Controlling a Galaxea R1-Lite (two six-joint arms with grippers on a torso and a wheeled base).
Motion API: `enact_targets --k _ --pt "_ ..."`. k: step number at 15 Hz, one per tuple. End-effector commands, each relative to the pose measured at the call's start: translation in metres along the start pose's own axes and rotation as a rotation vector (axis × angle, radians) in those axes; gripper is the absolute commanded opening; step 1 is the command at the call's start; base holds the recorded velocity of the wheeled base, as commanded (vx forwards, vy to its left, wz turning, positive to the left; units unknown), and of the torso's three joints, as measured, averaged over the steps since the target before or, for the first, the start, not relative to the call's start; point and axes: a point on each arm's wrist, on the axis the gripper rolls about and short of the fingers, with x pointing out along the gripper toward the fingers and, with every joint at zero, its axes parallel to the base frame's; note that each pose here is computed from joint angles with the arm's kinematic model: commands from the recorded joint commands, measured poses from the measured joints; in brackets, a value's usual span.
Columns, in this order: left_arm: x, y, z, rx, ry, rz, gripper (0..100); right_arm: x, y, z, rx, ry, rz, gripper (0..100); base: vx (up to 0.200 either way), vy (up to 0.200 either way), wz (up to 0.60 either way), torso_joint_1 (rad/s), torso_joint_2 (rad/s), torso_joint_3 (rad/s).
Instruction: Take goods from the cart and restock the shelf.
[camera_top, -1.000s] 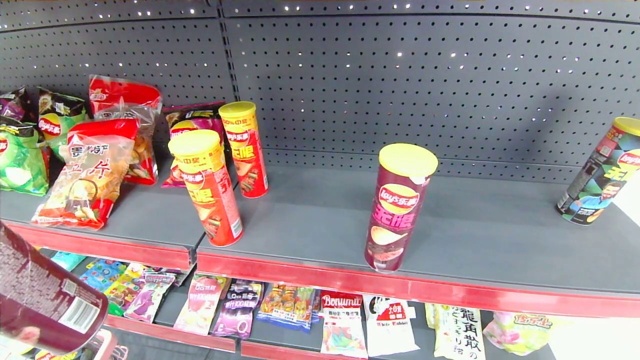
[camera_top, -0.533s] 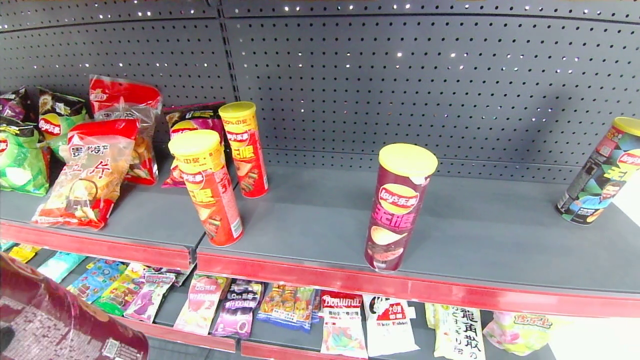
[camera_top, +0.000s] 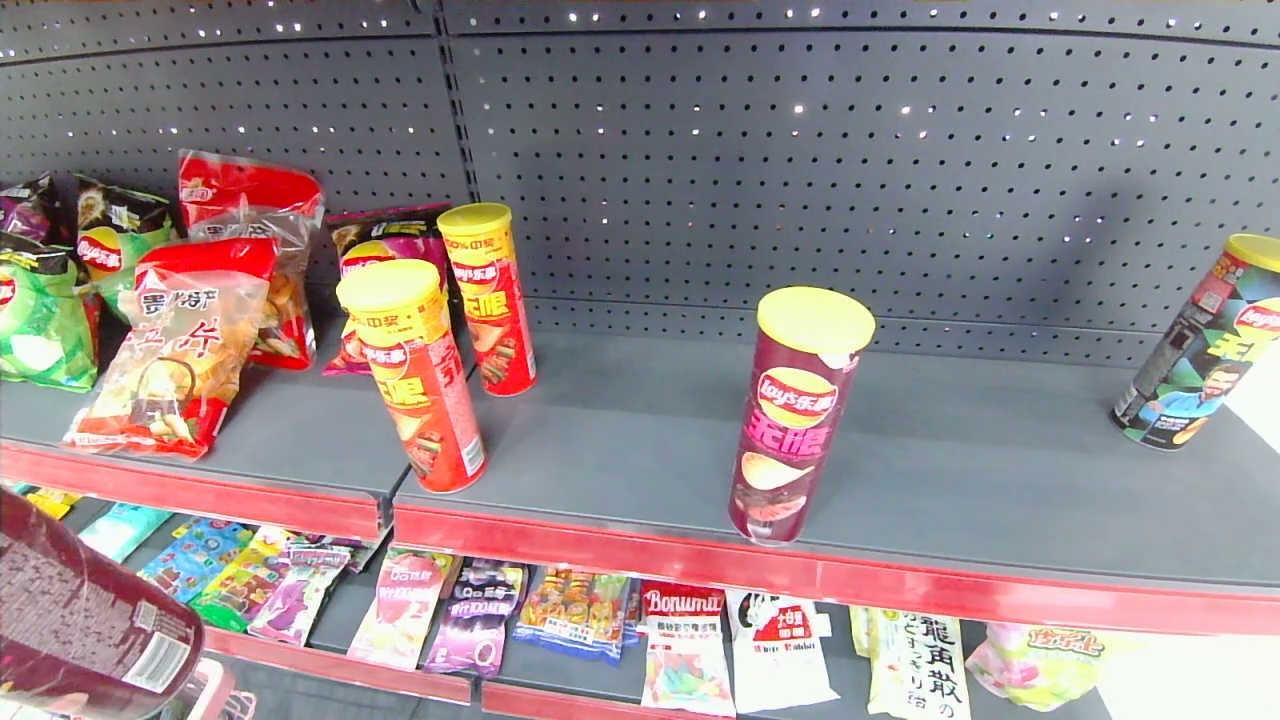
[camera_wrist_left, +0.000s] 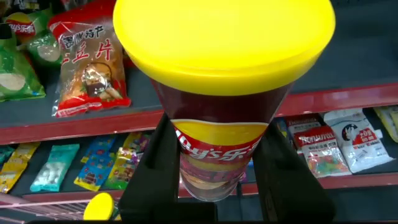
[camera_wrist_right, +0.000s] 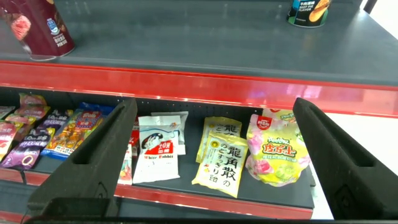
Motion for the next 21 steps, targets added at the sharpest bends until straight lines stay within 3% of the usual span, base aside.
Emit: enact_targets --k 1,5,13,21 --pt "0.0020 -0.0004 -0.0040 -0.005 0.012 -0.016 0 0.0001 0.0000 -0.0002 0.000 0.001 0.001 100 0.000 0.000 0.00 0.000 0.00 0.000" --pt "0.0020 -0.0026 -0.0028 0.000 -0.014 -0.145 0 0.0000 0.0000 0.0002 0.000 0.000 0.001 100 0.000 0.000 0.00 0.000 0.00 0.000" --pt "0.0047 -0.0021 -0.0041 -0.007 0.002 -0.152 0 0.0001 0.0005 -0.0002 0.000 0.002 0.024 100 0.000 0.000 0.00 0.000 0.00 0.000" --pt "0.0087 -0.0008 -0.0034 -0.014 0.017 -0.155 0 0.0000 0.0005 0.0002 0.000 0.000 0.024 100 0.000 0.000 -0.60 0.002 0.00 0.002"
